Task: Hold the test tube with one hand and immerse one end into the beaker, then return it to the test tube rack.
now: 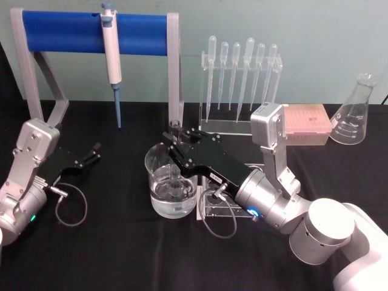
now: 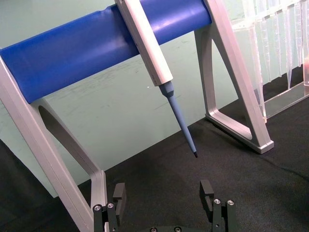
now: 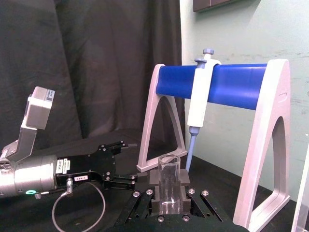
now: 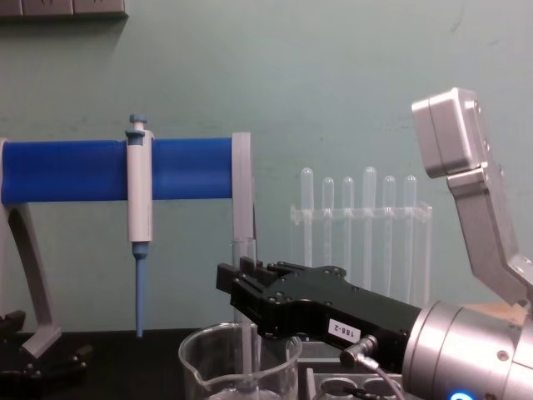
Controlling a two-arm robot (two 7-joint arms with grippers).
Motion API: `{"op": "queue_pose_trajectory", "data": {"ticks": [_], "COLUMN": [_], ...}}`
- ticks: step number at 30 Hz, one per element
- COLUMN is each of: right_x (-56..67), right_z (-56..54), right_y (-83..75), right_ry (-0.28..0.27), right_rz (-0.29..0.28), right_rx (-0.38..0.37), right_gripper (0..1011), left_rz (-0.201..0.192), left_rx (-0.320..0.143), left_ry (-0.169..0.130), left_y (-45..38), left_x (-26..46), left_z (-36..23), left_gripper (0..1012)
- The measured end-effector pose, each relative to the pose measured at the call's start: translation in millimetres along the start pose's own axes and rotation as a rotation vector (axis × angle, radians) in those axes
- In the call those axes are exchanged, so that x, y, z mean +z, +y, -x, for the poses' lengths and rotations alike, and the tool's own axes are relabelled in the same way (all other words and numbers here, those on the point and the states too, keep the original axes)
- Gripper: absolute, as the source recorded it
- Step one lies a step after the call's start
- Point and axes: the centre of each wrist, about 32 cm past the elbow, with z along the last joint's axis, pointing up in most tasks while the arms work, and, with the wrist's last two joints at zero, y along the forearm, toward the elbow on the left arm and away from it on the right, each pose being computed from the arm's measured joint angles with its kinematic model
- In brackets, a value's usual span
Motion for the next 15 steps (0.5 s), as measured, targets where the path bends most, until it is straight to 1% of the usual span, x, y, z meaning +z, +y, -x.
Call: {"op": "queue_pose_trajectory", "data": {"ticks": [15], "right_x": [0.0], "right_z": [0.0], "right_y": [0.0], "right_ry": [0.000], "right_rz": [0.000], "right_rx": [0.000], "right_gripper": [226], "left_rz": [0.000], "left_rx": [0.000], "left_ry": [0.000], "left_y": [0.0], "left_x": [0.0], "left_z": [0.0], "left_gripper": [1000]}}
